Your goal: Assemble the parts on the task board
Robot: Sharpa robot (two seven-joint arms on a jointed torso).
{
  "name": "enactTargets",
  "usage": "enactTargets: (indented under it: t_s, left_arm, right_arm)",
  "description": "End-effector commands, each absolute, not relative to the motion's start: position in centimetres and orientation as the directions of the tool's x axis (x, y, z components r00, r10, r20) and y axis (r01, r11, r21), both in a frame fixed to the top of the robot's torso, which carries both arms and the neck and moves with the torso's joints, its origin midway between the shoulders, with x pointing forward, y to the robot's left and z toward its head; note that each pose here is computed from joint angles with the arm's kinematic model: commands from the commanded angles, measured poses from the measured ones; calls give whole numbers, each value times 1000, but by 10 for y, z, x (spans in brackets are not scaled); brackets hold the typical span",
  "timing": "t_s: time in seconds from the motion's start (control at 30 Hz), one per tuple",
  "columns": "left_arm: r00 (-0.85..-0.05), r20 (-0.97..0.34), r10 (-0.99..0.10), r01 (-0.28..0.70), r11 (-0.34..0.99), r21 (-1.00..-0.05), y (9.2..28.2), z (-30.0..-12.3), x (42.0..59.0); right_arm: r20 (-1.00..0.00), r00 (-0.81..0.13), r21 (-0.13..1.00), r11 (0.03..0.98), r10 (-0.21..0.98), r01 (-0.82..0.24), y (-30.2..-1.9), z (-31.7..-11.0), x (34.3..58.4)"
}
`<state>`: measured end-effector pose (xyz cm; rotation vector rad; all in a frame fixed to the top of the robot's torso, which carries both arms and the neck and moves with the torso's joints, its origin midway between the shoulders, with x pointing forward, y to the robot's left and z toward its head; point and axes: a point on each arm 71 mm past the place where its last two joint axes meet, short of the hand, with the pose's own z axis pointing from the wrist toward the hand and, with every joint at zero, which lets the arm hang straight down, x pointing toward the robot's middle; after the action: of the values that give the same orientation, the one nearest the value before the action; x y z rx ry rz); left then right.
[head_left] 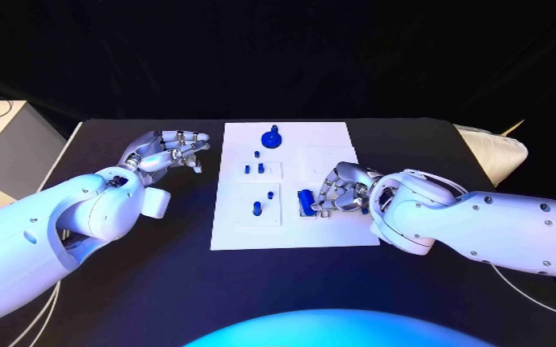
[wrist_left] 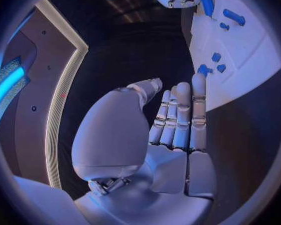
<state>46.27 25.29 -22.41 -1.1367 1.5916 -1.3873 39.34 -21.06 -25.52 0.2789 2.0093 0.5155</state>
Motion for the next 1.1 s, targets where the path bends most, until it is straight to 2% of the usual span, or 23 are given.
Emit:
enactTargets:
  t_s: [0.03,0.43,0.83,1.1]
  left_arm:
    - [-358,35,-933,-153,21,-988,251,-223,462]
    - [-357,35,-933,-153,21,-988,251,-224,462]
    - [-356,35,-934,-153,22,-988,251,-224,462]
    - [-356,35,-934,-154,22,-988,251,-224,462]
  right_arm:
    - [-787,-480,467,883,387,-53,-207,-256,394]
    - [-792,-469,462,886,390,-42,-201,-259,400]
    - [-791,-502,427,903,350,-44,-200,-267,401]
    - [-827,-456,400,914,329,-65,-198,-267,402]
